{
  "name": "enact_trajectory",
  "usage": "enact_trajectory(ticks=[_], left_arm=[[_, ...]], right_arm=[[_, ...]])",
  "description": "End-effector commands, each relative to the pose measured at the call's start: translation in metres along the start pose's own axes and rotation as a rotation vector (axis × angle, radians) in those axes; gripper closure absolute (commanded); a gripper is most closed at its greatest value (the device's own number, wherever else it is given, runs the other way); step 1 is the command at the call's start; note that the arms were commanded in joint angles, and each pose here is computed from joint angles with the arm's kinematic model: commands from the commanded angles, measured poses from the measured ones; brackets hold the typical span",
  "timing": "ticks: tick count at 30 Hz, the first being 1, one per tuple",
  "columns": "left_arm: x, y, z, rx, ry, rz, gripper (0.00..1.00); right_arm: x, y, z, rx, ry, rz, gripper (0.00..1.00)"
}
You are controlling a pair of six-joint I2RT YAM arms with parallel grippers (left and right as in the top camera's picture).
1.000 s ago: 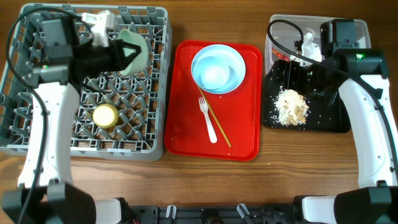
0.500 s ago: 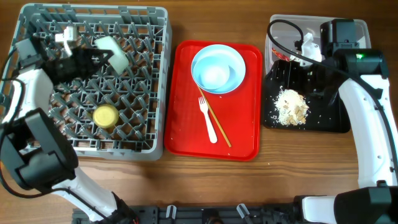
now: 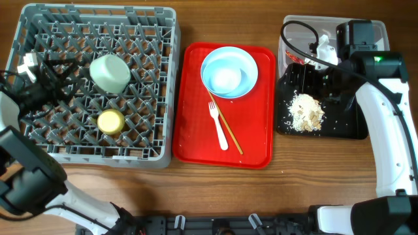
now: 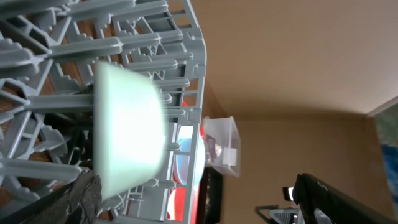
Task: Sort waste into correct bins and load items into the dishwasher rack
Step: 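Place the green bowl upside down in the dish rack and release, then reach the left gripper to the light-blue bowl and grasp its rim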
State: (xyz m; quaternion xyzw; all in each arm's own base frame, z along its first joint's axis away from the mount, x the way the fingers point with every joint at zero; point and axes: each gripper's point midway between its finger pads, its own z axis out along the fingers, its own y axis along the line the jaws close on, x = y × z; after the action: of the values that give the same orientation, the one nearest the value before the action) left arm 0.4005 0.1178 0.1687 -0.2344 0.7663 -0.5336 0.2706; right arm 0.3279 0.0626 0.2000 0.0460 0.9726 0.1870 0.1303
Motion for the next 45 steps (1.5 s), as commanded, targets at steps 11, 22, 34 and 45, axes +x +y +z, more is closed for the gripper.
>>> enact_trajectory(ticks=[11, 22, 34, 45], left_arm=[[0.139, -0.142, 0.147, -0.354, 0.217, 0.734, 0.00], [0.230, -0.119, 0.293, -0.473, 0.215, 1.070, 0.00], [0.278, -0.020, 0.347, -0.550, 0.387, 1.068, 0.44], [0.278, 0.000, 0.331, -0.653, 0.435, 1.057, 0.65]], right_arm=[[-0.001, -0.031, -0.009, 0.189, -0.027, 0.095, 0.00], [0.005, -0.090, -0.030, 0.310, -0.052, 0.390, 0.01], [0.009, -0.103, -0.035, 0.322, -0.038, 0.390, 0.00], [0.011, -0.103, -0.035, 0.324, -0.029, 0.384, 0.00]])
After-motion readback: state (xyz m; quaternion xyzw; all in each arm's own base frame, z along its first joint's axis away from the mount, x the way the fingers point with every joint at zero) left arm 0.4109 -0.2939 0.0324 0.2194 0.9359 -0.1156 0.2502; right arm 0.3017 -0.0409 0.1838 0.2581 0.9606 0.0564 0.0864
